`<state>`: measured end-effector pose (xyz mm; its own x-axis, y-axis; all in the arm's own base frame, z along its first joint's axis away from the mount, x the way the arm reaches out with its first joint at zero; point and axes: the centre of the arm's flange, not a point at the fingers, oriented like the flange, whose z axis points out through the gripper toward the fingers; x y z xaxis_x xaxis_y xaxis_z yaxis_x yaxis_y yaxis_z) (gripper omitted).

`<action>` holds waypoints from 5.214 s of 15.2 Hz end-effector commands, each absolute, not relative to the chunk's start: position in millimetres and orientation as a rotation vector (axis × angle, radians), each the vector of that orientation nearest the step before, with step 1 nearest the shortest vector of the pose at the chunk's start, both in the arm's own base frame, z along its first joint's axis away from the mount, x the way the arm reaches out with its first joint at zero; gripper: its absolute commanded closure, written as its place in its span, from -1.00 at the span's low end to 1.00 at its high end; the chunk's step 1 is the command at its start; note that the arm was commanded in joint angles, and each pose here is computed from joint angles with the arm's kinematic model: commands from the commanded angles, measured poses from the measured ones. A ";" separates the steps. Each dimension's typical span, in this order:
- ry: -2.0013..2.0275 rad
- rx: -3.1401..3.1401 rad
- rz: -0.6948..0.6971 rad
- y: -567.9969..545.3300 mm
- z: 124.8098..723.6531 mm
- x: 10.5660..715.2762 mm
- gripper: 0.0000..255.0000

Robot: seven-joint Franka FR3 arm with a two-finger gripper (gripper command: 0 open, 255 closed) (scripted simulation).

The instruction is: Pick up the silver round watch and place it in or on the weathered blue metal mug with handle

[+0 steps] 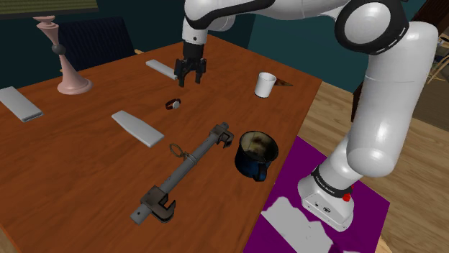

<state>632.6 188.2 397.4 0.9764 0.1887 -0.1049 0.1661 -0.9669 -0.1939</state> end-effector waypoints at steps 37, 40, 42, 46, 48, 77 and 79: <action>-0.301 -2.914 0.211 224.7 382.5 658.8 1.00; -0.301 -2.914 0.211 224.7 398.3 658.8 1.00; -0.301 -2.914 0.211 224.7 408.9 658.8 1.00; -0.301 -2.914 0.211 224.7 430.0 658.8 1.00; -0.301 -2.914 0.211 224.7 440.6 658.8 1.00; -0.301 -2.914 0.211 199.2 515.6 449.3 1.00; -0.301 -2.914 0.211 196.1 516.5 423.1 1.00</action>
<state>436.1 200.1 514.6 0.9689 0.2163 -0.1204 0.1870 -0.9583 -0.2163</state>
